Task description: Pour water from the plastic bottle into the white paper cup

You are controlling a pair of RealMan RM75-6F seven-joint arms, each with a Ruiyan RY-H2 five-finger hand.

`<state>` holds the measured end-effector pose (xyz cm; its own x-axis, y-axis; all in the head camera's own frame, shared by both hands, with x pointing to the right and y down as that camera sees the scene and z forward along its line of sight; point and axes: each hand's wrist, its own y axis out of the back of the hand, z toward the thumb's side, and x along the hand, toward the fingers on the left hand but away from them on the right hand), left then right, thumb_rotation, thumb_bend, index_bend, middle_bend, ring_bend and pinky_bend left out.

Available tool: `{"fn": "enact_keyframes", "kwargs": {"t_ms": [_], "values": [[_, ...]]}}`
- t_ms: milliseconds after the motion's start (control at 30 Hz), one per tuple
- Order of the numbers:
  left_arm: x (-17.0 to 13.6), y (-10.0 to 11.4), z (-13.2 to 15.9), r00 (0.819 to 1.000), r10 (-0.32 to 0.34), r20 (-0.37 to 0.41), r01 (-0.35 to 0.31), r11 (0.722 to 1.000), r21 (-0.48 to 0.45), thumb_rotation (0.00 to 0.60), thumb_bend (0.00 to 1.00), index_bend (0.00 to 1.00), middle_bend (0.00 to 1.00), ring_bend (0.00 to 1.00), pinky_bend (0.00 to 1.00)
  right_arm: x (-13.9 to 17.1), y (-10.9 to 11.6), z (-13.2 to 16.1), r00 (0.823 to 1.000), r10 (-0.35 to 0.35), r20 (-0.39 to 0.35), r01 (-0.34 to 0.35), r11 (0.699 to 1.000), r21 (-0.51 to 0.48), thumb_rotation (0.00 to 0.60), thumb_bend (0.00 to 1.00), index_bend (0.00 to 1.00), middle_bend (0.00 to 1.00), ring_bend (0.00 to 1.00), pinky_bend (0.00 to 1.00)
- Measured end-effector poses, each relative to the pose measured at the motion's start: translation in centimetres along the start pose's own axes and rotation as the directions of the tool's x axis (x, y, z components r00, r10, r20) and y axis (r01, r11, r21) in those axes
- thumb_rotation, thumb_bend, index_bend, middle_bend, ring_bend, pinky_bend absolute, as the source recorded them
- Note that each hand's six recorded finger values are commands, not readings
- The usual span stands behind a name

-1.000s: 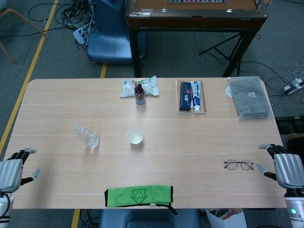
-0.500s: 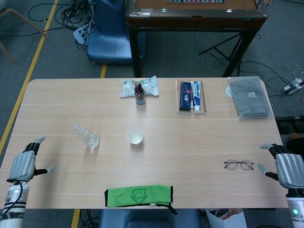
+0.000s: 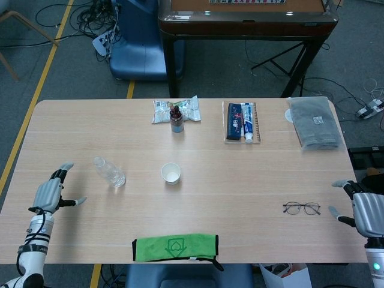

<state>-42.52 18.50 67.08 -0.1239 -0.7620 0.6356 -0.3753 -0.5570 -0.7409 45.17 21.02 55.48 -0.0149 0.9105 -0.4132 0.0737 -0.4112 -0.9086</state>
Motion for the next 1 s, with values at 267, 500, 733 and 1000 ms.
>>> {"fn": "enact_keyframes", "kwargs": {"t_ms": [267,500,733,1000], "values": [[1.6,-1.3,2.2,0.999,-0.038,0.036,0.038,0.999,-0.013,0.6,0.06,0.03,0.05,0.11,0.35,0.0,0.2,-0.3,1.0,-0.003,0.005,0.004,1.0,-0.012,0.6,0.18,0.38,0.36,0.38,0.57],[2.7,-2.6,3.8,0.998,-0.051,0.039,0.054,0.996,-0.072,0.6,0.06,0.03,0.05,0.11,0.35,0.0,0.6,-0.5,1.0,-0.01,0.007,0.01,1.0,-0.029,0.6,0.18,0.38,0.36,0.38,0.57],[3.6,-3.9,5.0,0.997,-0.065,0.044,0.07,0.991,-0.111,0.6,0.06,0.03,0.05,0.11,0.35,0.0,0.9,-0.7,1.0,-0.013,0.009,0.014,0.999,-0.046,0.6,0.18,0.38,0.36,0.38,0.57],[4.3,-4.9,6.2,0.996,-0.079,0.05,0.086,0.984,-0.155,0.6,0.06,0.03,0.05,0.11,0.35,0.1,1.4,-1.0,1.0,-0.021,0.014,0.022,0.998,-0.06,0.6,0.18,0.38,0.36,0.38,0.57]]}}
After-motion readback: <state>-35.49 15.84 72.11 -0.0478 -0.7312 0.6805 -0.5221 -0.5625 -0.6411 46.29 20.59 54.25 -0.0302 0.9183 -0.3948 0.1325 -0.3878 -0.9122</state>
